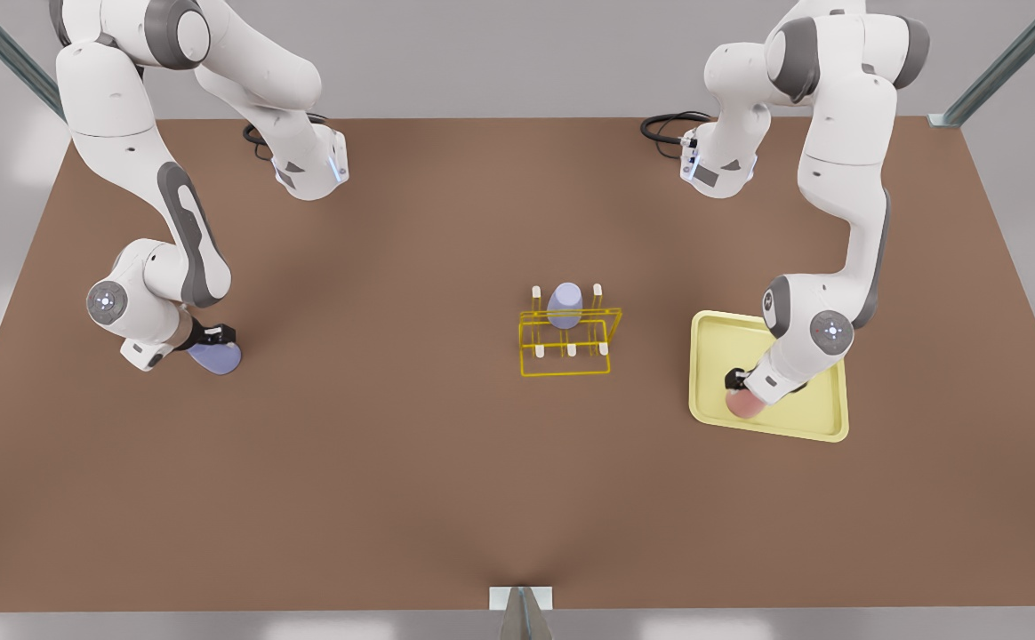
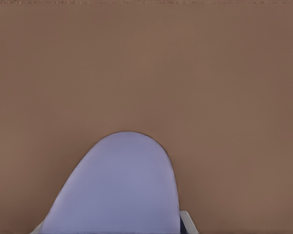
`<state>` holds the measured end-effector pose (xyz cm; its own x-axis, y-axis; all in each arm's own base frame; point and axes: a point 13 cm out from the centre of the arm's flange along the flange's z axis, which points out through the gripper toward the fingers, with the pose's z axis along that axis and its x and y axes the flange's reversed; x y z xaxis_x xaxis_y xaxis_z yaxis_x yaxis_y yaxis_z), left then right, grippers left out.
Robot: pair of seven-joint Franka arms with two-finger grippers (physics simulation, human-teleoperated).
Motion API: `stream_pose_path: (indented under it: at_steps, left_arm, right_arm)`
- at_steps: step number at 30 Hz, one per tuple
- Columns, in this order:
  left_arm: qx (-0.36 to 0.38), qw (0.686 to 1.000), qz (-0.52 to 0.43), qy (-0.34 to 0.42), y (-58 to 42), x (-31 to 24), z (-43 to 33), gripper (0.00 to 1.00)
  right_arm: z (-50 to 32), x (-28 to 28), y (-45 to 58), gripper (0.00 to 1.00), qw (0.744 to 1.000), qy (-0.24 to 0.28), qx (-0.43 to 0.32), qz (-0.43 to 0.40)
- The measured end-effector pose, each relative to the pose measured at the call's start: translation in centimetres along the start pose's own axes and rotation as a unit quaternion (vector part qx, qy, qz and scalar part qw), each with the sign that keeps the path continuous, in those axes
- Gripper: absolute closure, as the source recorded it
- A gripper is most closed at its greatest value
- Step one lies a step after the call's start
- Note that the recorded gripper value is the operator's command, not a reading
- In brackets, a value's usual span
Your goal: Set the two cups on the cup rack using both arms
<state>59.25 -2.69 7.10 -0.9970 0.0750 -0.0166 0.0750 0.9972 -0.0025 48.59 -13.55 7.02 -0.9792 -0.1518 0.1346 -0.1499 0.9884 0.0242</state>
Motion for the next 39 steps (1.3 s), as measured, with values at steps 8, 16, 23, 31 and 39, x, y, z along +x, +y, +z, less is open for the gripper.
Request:
stream_pose_path:
  at_steps: [8, 16, 23, 31, 39]
  left_arm:
    - [0.002, 1.000, -0.003, -0.021, -0.3, -1.2, -2.7, 0.22]
    - [0.015, 1.000, 0.001, -0.002, -3.0, -2.3, -8.2, 0.22]
    - [0.021, 0.999, 0.049, 0.007, -12.5, -4.8, -13.2, 0.22]
    - [0.042, 0.996, 0.072, 0.042, -25.2, -1.1, -16.1, 0.21]
    - [0.042, 0.992, 0.063, 0.100, -31.4, 4.3, -15.8, 0.21]
  right_arm:
    - [-0.2, -0.3, 0.3, 0.19, 1.000, 0.000, -0.001, -0.003]
    - [-1.1, -1.1, 0.1, 0.19, 1.000, -0.006, 0.002, -0.005]
    - [-3.7, -4.9, 2.8, 0.19, 0.999, -0.027, 0.011, -0.039]
    - [-7.8, -12.0, 14.5, 0.19, 0.987, -0.069, 0.021, -0.147]
    - [-12.3, -16.3, 29.2, 0.19, 0.962, -0.118, 0.019, -0.245]
